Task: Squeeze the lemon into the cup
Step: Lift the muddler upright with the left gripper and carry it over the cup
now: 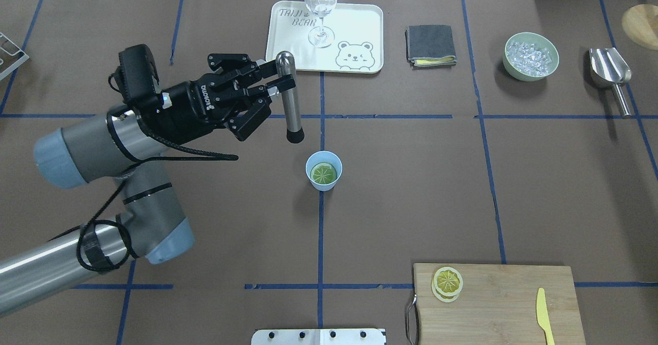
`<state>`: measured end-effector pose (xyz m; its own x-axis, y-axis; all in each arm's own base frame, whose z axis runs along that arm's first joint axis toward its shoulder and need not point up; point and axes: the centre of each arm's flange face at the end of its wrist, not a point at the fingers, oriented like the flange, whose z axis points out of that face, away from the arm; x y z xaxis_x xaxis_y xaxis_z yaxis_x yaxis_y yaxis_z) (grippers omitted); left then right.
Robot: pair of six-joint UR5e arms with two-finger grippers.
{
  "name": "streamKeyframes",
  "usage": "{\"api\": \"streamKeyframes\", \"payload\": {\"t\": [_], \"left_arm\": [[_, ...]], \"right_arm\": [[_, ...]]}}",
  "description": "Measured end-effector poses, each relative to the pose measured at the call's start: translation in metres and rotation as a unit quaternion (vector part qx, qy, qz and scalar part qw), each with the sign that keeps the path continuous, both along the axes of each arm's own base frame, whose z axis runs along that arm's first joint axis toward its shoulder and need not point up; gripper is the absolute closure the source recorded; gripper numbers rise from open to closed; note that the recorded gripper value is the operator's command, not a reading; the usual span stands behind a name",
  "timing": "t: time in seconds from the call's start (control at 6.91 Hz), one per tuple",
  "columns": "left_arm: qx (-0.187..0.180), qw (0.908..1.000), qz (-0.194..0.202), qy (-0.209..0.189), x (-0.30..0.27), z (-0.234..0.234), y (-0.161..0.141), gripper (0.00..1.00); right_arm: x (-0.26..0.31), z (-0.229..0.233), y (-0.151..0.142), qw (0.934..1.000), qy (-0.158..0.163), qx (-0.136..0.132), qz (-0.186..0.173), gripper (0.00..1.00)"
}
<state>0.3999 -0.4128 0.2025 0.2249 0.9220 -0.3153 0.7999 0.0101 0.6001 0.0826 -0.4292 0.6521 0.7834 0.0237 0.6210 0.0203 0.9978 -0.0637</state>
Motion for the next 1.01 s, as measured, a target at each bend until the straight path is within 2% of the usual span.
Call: {"api": "streamKeyframes", "payload": {"t": [0.43,1.01], "left_arm": [[-0.012,0.9994,-0.031,0.002,0.056,0.021,0.023,1.0],[-0.036,0.9982,-0.04,-0.025,0.084,0.049,0.025,1.0]], "right_arm": [[0.005,0.004,0.001,1.0,0.001,-0.004,0.005,0.0],[0.009,0.006,0.001,0.9999,0.001,-0.006,0.01,0.0]]}}
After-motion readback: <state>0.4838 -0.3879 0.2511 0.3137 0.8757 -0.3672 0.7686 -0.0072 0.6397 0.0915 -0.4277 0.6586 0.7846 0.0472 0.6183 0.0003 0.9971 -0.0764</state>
